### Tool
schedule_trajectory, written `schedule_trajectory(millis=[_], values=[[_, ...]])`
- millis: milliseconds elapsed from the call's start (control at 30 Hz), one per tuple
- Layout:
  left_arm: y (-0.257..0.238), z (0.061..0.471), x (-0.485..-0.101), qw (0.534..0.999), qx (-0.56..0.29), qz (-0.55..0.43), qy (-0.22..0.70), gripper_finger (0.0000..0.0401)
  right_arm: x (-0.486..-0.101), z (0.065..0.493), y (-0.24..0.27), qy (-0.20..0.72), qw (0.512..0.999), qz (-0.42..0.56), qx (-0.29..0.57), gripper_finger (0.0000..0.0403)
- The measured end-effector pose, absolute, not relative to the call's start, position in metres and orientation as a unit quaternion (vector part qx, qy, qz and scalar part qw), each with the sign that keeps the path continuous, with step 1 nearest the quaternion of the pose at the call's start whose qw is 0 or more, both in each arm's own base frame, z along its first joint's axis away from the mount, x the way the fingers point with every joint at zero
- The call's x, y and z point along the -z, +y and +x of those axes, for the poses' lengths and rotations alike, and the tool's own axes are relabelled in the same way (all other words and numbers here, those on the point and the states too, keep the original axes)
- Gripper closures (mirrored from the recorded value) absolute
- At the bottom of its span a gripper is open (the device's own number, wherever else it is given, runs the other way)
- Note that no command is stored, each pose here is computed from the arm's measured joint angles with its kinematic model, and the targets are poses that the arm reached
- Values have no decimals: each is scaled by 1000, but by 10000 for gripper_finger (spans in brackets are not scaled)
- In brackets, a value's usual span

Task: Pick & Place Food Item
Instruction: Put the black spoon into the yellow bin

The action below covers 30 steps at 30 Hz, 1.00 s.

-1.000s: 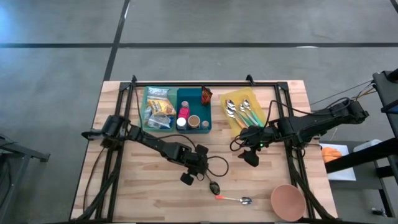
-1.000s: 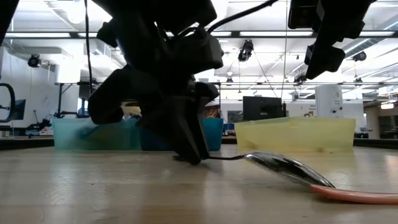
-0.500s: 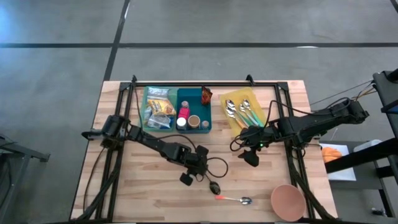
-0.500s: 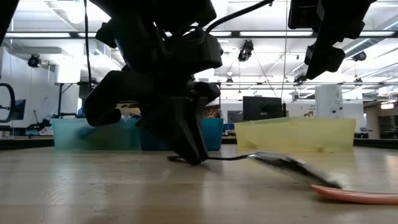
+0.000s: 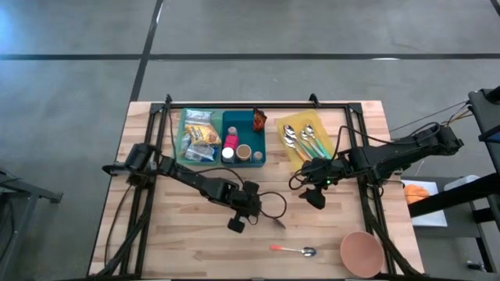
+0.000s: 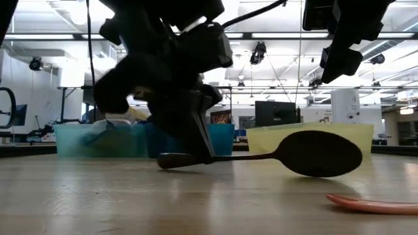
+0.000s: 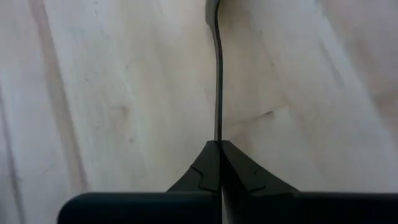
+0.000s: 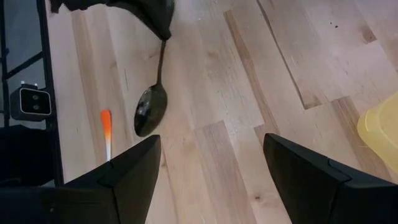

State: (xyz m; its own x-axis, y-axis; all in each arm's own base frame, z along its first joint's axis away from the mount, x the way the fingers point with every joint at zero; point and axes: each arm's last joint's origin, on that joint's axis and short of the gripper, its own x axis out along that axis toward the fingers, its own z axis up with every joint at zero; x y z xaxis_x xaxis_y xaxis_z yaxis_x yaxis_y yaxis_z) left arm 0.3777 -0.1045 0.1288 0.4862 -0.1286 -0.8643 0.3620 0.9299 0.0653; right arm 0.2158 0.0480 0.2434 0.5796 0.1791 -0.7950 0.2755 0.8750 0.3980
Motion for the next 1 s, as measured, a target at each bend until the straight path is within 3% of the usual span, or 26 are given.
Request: schedule_trajectory(millis=[400,700,1000], values=[[-100,373,-160,880,51,-13,472,400,-250,222,49,423,864,273,27,119],[-82,371,-183,884,-54,-144,443,401,-290,217,44,315,899,284,112,119],[-63,358,-215,923,-105,-234,286,401,-341,168,35,164,929,299,144,119]])
